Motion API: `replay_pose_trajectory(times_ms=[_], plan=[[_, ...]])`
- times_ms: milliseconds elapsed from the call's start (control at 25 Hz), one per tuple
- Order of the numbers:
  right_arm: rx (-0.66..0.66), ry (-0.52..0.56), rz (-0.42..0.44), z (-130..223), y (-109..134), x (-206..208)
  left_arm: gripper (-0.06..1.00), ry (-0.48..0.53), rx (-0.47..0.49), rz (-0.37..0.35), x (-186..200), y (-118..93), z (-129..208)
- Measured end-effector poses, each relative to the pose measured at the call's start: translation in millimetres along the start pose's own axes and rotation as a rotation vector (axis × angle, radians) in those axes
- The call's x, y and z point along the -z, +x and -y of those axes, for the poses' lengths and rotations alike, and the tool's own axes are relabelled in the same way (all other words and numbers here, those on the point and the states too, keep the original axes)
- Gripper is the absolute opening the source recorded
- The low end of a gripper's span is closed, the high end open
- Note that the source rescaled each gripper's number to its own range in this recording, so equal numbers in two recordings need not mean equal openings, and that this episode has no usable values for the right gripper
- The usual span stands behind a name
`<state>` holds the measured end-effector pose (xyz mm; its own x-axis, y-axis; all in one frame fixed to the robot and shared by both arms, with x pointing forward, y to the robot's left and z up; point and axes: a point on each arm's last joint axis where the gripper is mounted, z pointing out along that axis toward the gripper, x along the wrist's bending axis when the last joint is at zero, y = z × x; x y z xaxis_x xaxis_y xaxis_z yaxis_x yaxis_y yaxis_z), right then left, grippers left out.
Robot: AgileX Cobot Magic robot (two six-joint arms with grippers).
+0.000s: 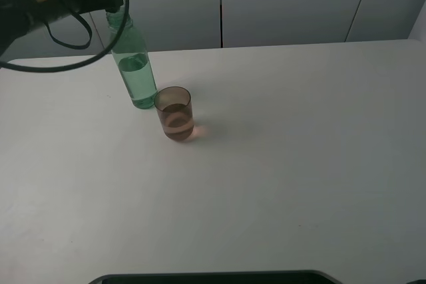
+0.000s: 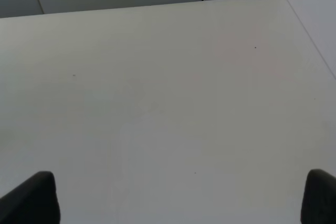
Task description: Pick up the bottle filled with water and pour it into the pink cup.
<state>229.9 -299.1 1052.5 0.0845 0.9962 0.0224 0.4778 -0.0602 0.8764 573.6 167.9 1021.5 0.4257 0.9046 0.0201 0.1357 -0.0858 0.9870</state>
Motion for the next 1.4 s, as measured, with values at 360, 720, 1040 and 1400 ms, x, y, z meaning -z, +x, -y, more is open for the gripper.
replay_pose_trajectory(times_ms=[360, 720, 1040, 1400], plan=[[0.0, 0.0, 0.0, 0.0, 0.0, 0.0, 0.99, 0.525, 0.2, -0.246, 5.5, 70.1, -37.1], [0.0, 0.0, 0.0, 0.0, 0.0, 0.0, 0.99, 1.168, 0.289, -0.337, 58.7, 95.6, -30.8], [0.0, 0.0, 0.0, 0.0, 0.0, 0.0, 0.99, 1.29, 0.329, -0.31, 102.3, 76.0, -11.5], [0.0, 0.0, 0.0, 0.0, 0.0, 0.0, 0.99, 1.222, 0.323, -0.314, 200.7, 39.9, 0.0]])
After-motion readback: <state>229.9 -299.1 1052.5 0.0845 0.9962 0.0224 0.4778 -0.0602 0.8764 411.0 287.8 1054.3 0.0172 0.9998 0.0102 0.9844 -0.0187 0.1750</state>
